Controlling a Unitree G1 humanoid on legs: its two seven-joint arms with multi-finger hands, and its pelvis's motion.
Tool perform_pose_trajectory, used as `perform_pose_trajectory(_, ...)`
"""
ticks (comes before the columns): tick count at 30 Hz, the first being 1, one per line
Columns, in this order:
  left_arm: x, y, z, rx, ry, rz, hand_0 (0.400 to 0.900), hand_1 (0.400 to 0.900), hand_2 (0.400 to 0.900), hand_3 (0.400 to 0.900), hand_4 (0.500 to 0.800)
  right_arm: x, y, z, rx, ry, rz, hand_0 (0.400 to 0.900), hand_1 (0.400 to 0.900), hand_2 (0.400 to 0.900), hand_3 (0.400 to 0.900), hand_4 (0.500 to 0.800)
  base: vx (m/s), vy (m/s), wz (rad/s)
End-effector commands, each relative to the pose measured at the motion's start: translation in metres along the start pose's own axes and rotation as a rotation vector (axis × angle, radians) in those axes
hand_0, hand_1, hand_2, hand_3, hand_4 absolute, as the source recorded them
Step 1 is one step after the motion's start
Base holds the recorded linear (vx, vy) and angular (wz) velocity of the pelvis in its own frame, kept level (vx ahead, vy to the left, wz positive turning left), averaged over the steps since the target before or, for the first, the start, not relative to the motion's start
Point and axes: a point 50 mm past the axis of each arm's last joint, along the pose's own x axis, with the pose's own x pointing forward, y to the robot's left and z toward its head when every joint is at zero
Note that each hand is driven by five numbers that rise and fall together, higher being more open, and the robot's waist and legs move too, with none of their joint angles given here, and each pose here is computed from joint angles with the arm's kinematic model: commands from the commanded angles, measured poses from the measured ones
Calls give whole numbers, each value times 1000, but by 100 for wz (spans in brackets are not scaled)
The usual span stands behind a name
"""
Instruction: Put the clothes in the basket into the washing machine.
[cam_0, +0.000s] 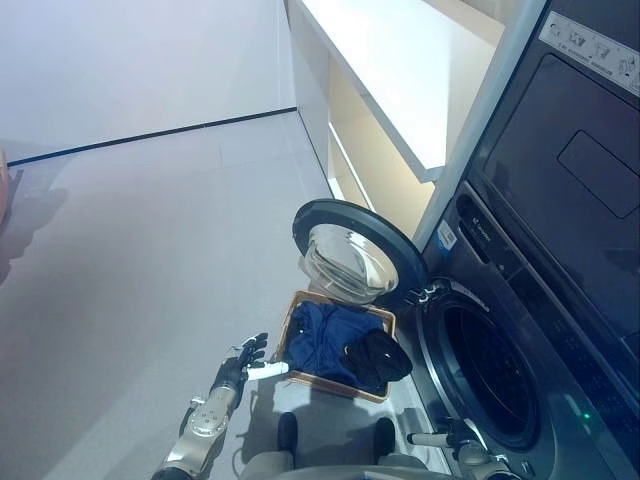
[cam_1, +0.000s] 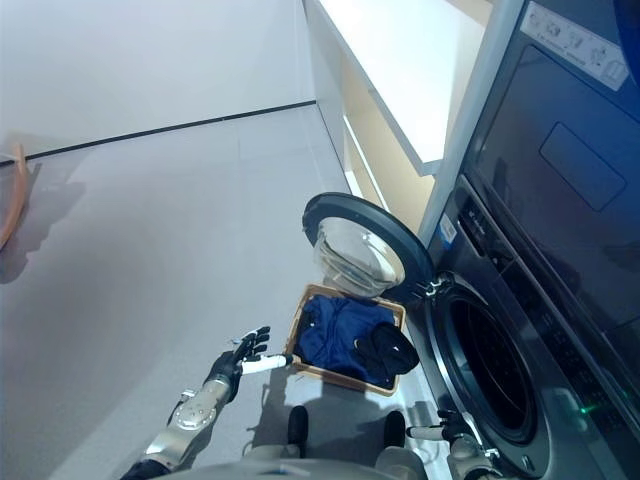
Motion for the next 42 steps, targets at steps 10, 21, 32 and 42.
perform_pose_trajectory(10,9,15,34,-5,-140,46,900,900,900,900,800,1,6,16,-21,-39,7,900,900,900,900,800,0,0,0)
perform_pose_trajectory(21,10,14,34,10,-136,38,900,900,900,900,800,1,6,15,-26,-37,10,900,900,900,900,800,0,0,0)
perform_pose_trajectory(32,10,17,36,4,-146,57,900,900,900,900,800,1,-2,48,-72,-182,-20,900,900,900,900,800,-17,2,0)
perform_pose_trajectory(42,11,27,67,-6,-289,116,900,900,900,900,800,-32,-30,195,-684,-739,-208,900,900,900,900,800,-166,21,0)
